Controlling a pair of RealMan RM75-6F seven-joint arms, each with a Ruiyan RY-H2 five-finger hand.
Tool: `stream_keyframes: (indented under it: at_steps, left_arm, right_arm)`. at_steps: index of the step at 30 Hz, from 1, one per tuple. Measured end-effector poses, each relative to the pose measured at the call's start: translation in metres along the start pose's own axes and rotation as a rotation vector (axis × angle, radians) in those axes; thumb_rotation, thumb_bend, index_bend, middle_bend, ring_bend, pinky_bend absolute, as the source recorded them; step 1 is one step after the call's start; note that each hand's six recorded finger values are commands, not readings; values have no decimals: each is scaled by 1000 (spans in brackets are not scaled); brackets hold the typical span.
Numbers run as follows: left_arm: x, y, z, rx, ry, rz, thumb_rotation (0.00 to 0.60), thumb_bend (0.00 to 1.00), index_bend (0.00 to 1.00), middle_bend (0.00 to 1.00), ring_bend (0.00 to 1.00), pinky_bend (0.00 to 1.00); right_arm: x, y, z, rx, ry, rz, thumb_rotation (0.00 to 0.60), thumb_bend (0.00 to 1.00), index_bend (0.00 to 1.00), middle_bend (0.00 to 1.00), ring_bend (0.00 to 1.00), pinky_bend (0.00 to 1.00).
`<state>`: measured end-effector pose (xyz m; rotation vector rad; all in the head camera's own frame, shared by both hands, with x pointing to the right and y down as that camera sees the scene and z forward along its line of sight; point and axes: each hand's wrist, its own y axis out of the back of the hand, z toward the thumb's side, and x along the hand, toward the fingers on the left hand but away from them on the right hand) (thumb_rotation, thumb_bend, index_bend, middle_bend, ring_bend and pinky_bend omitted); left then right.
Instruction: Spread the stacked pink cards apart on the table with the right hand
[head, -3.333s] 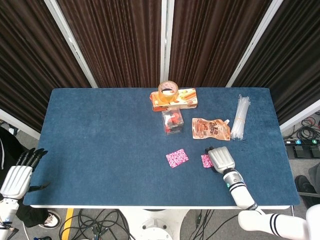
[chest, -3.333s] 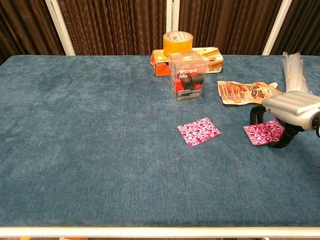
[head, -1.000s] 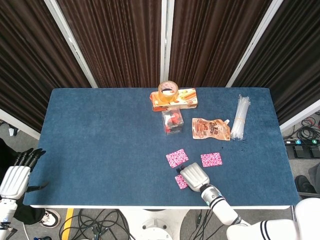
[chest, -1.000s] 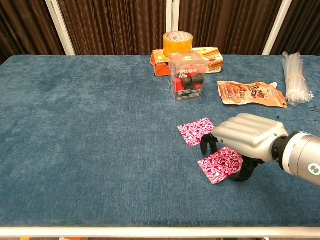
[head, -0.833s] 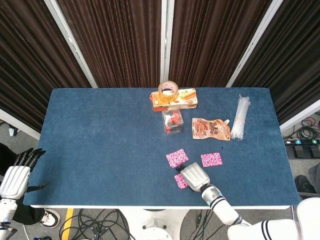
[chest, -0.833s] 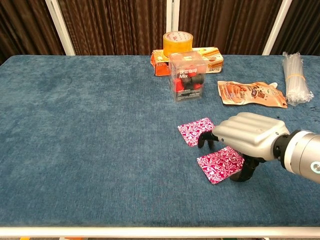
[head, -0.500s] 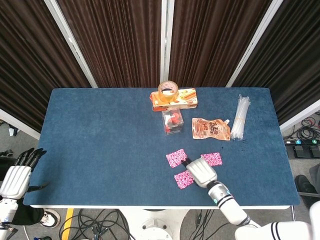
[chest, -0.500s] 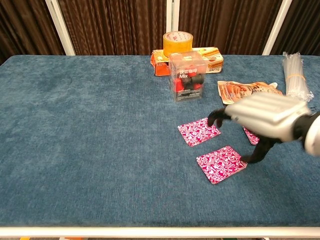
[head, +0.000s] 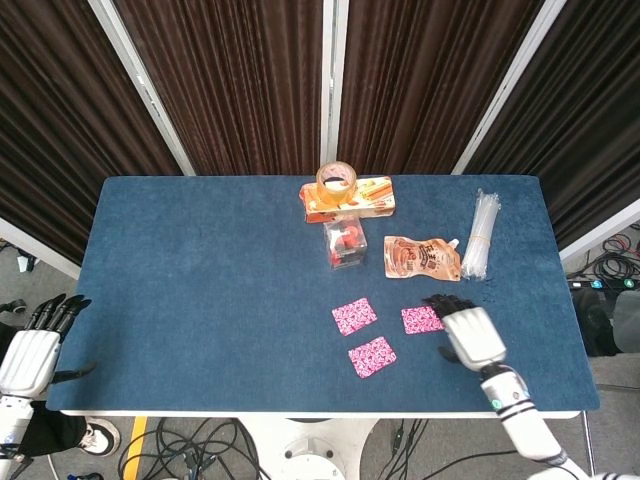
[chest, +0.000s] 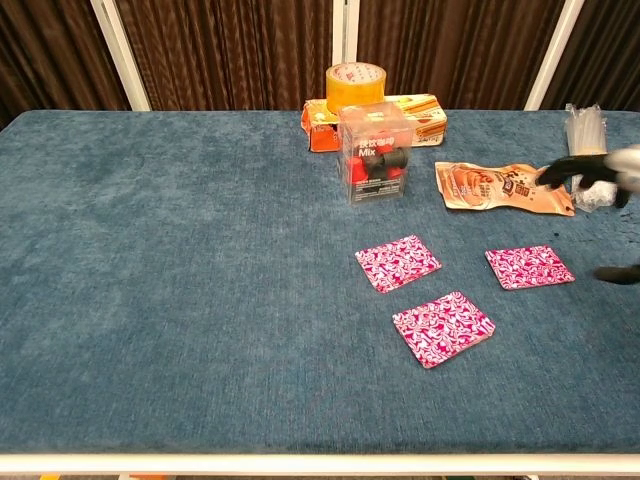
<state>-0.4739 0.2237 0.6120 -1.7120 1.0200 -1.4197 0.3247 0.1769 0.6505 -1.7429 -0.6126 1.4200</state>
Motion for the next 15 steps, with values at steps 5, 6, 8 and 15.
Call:
stream_keyframes:
  at_steps: [5,6,8,15]
  left_arm:
    - [0,1,0,5,-2,-2,600,0,134,99,0,97]
    - [1,1,0,6,-2,-2,600,0,134,99,0,97]
    - [1,1,0,7,-3,-2,600,0,134,99,0,97]
    - [3,-3,6,9,-15,-6,600,0,134,99,0,97]
  right_arm:
    - [16,-7,-43,25,-98,-58,600,104,0,0,0,0]
    - [19,-8,-50,35,-117,-68,600,105,0,0,0,0]
    - [26,-9,-62,44,-149,-85,600,106,0,0,0,0]
    - [36,0,-73,45,-177,-132,600,106,0,0,0,0]
